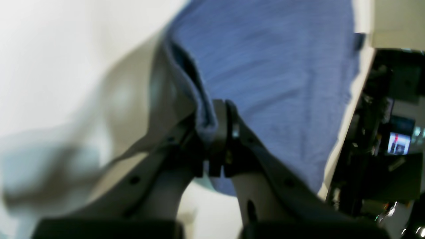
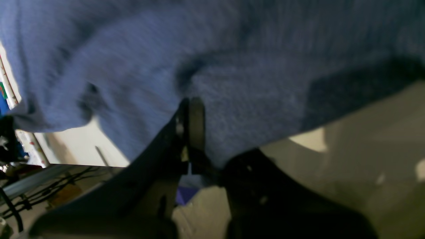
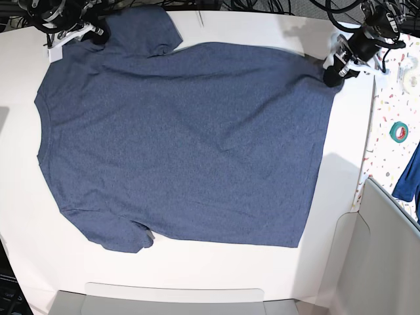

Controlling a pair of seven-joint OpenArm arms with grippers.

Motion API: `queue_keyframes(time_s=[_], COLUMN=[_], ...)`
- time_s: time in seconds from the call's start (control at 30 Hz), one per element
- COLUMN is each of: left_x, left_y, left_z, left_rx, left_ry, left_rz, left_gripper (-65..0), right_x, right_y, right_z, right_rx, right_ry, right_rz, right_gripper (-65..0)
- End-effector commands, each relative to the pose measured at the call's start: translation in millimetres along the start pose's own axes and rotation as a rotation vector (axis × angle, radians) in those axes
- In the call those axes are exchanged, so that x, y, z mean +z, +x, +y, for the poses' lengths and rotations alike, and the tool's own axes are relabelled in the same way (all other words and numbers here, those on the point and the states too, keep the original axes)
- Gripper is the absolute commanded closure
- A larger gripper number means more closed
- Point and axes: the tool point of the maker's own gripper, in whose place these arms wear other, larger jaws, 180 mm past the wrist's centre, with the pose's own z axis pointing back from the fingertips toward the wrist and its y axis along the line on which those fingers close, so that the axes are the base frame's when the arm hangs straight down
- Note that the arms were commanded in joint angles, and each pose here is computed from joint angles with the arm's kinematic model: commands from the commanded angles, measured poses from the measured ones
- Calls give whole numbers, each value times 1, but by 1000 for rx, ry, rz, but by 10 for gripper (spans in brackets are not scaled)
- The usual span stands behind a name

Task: Layout the t-shirt on the table in an organized manner, then fold the t-shirt properly
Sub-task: 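Lift and pull the shoulder corner and sleeve apart with both grippers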

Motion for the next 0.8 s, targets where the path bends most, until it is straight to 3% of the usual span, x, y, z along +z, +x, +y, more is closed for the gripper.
queue_keyframes(time_s=[0.0,0.3,0.77], left_x=[2,-15,-23], left_y=[7,21,55], left_z=[-10,-51,-80], left_rx=[-28,-88,-125], left_ry=[-21,-127,-192], left_rz=[-11,40,-41], left_gripper=[0,0,0], right_x=[4,-1,13], right_y=[13,51,106], right_z=[10,31,34], right_rx=[32,86,139], right_ry=[23,73,65], right_rz=[-40,-130,-267], right_gripper=[0,0,0])
